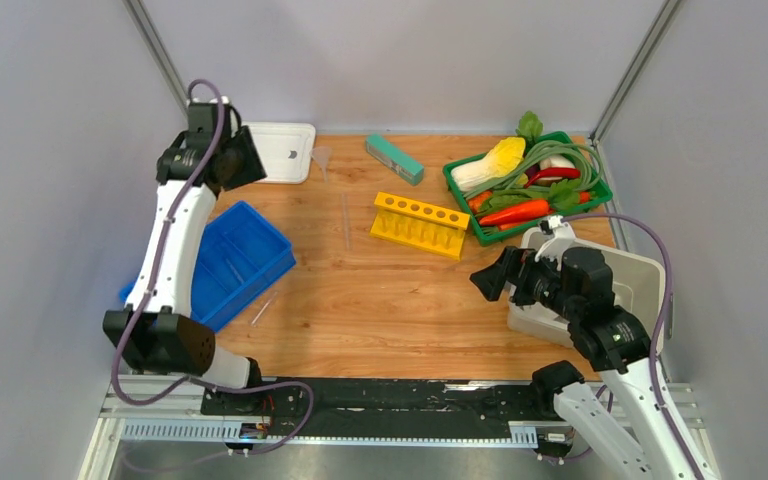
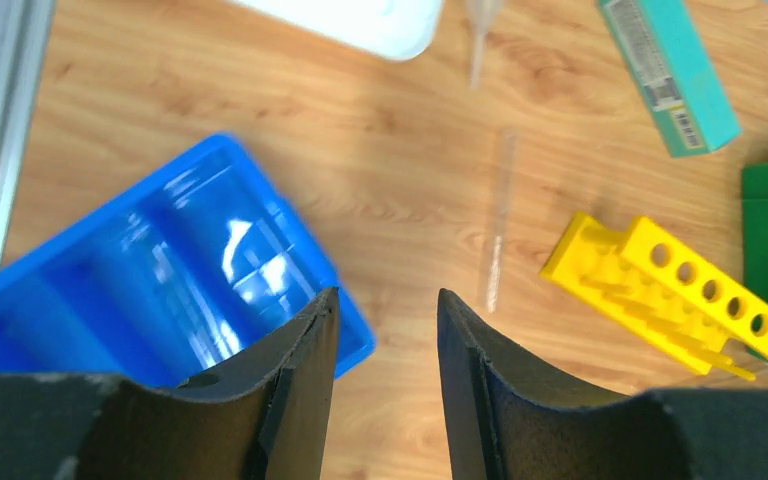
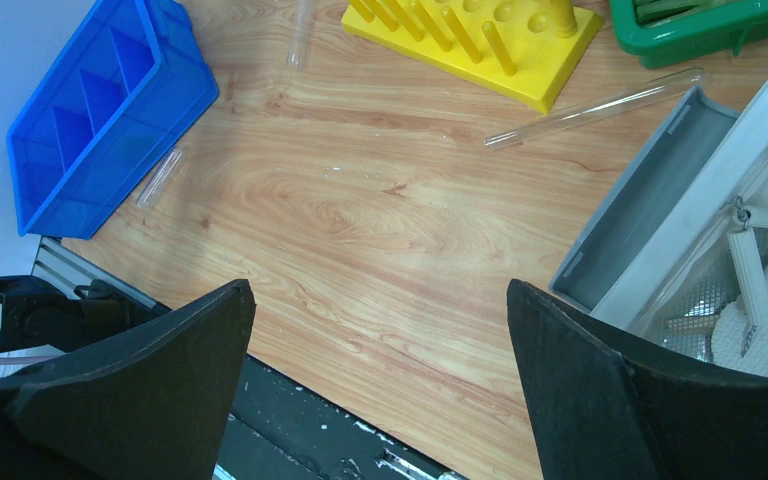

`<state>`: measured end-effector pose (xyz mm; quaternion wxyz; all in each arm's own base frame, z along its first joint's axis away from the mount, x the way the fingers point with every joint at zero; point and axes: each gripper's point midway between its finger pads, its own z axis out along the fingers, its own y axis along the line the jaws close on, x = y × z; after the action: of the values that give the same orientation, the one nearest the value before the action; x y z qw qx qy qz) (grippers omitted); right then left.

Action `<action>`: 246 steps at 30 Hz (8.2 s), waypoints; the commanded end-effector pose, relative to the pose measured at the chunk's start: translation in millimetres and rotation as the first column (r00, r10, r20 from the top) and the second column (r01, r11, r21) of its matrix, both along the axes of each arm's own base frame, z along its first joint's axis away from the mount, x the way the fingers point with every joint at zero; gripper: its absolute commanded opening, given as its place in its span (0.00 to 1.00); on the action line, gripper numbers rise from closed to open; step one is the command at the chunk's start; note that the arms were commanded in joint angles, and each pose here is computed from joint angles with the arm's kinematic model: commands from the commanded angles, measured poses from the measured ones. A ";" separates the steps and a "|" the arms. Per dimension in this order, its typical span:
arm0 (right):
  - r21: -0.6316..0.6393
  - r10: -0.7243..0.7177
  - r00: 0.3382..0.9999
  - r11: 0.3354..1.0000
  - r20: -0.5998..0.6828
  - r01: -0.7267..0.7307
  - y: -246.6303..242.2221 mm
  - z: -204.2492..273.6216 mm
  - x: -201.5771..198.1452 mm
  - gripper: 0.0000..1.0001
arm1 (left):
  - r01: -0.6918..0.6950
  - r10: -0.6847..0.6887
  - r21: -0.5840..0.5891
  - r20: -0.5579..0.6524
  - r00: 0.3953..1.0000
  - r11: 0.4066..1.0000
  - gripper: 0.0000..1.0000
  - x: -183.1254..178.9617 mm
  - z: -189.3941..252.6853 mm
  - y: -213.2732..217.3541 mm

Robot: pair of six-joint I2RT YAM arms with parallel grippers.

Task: Organize the chemistry lab equipment

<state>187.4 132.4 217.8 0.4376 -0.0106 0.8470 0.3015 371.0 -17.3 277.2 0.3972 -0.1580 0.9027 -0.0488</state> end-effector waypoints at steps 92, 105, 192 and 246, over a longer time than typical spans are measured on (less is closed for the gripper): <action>-0.020 -0.063 0.987 0.998 0.145 0.067 -18.6 41.2 -3.2 1.00 | 0.055 -0.054 -0.019 0.064 0.996 0.998 0.00 -7.4 -7.5 -24.2; -0.019 -0.052 0.990 0.998 0.131 0.055 -16.2 32.4 -4.0 1.00 | -0.487 0.494 0.129 -0.025 0.869 0.864 0.00 -134.9 -91.5 106.9; 0.076 -0.047 0.999 0.996 0.004 0.046 1.8 14.7 1.1 0.99 | 0.276 -0.204 0.242 -0.286 0.936 0.930 0.60 -152.9 -118.5 -9.5; 0.311 0.261 0.929 0.934 -0.264 -0.174 365.8 -39.7 57.7 0.82 | 0.175 -0.201 0.101 0.570 0.797 0.979 0.49 -225.7 91.4 -4.6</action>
<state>234.4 451.9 149.0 0.2654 -0.0436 0.8746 0.4035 162.2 -35.1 349.4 0.6189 -0.0076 0.7779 -0.1086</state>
